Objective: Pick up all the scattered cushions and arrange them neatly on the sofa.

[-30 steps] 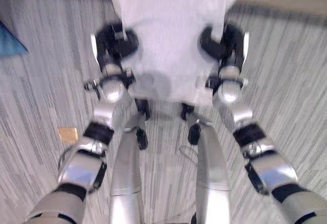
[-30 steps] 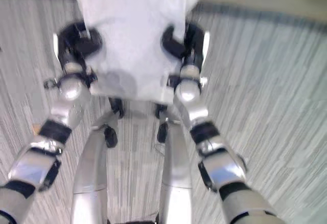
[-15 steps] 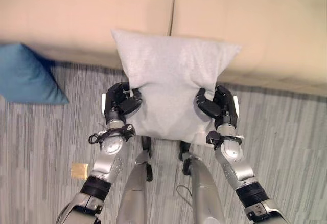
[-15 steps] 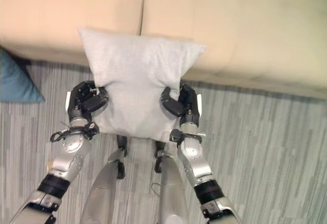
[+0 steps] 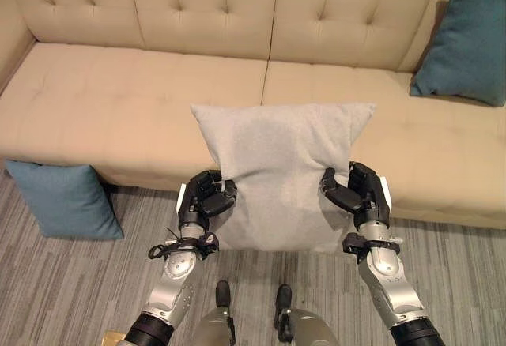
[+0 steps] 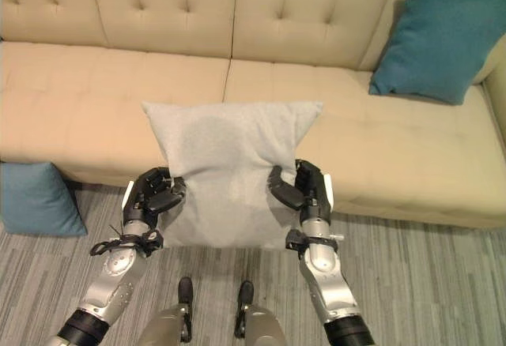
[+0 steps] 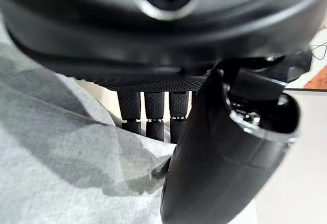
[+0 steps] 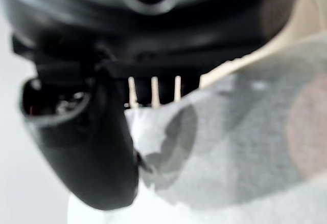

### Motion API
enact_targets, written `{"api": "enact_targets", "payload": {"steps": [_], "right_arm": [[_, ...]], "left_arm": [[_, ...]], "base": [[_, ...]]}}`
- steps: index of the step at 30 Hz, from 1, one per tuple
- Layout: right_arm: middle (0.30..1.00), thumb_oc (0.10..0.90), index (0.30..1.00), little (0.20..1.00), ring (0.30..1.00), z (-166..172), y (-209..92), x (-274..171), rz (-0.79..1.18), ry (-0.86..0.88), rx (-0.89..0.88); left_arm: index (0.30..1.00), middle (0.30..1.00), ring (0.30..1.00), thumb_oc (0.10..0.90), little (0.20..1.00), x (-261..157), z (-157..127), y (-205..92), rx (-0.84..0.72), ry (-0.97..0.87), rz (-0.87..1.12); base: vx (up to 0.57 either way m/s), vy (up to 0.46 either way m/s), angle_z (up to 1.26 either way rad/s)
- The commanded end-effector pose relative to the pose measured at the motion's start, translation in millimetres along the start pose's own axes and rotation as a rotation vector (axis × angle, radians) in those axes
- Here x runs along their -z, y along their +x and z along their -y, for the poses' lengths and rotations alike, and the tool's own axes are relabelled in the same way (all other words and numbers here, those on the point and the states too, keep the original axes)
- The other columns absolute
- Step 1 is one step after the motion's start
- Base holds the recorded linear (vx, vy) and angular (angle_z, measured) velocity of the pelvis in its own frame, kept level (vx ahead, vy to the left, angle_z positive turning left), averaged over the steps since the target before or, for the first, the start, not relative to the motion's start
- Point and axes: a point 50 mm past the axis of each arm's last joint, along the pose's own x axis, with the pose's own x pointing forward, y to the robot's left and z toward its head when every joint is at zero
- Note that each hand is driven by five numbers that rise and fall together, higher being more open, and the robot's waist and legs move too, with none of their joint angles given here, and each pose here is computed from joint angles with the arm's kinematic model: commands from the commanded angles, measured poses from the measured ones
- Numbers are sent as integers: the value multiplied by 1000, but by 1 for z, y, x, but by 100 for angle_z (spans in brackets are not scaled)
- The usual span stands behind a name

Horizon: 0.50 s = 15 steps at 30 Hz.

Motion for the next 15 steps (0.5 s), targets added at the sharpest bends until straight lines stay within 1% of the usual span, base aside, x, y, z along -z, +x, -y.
{"api": "enact_targets", "payload": {"steps": [1, 5, 9, 13, 15], "right_arm": [[300, 400, 300, 300, 300, -35, 1, -51, 278, 138, -156], [300, 400, 300, 300, 300, -37, -2, -49, 267, 129, -173], [300, 400, 300, 300, 300, -45, -2, -50, 268, 136, -217], [300, 400, 300, 300, 300, -53, -3, -53, 280, 149, -242], [300, 400, 300, 300, 300, -56, -2, -54, 285, 138, -256]], "left_arm": [[300, 300, 300, 400, 300, -36, 28, 2, 163, -43, 207], [300, 300, 300, 400, 300, -31, 24, -4, 163, -17, 188], [300, 300, 300, 400, 300, -30, 17, -8, 161, 2, 174], [300, 300, 300, 400, 300, -32, 16, -8, 169, 18, 187], [300, 300, 300, 400, 300, -33, 17, -8, 172, 14, 191]], "base": [[306, 147, -61], [288, 196, -40], [154, 207, -41], [119, 136, -30], [175, 30, -13]]}}
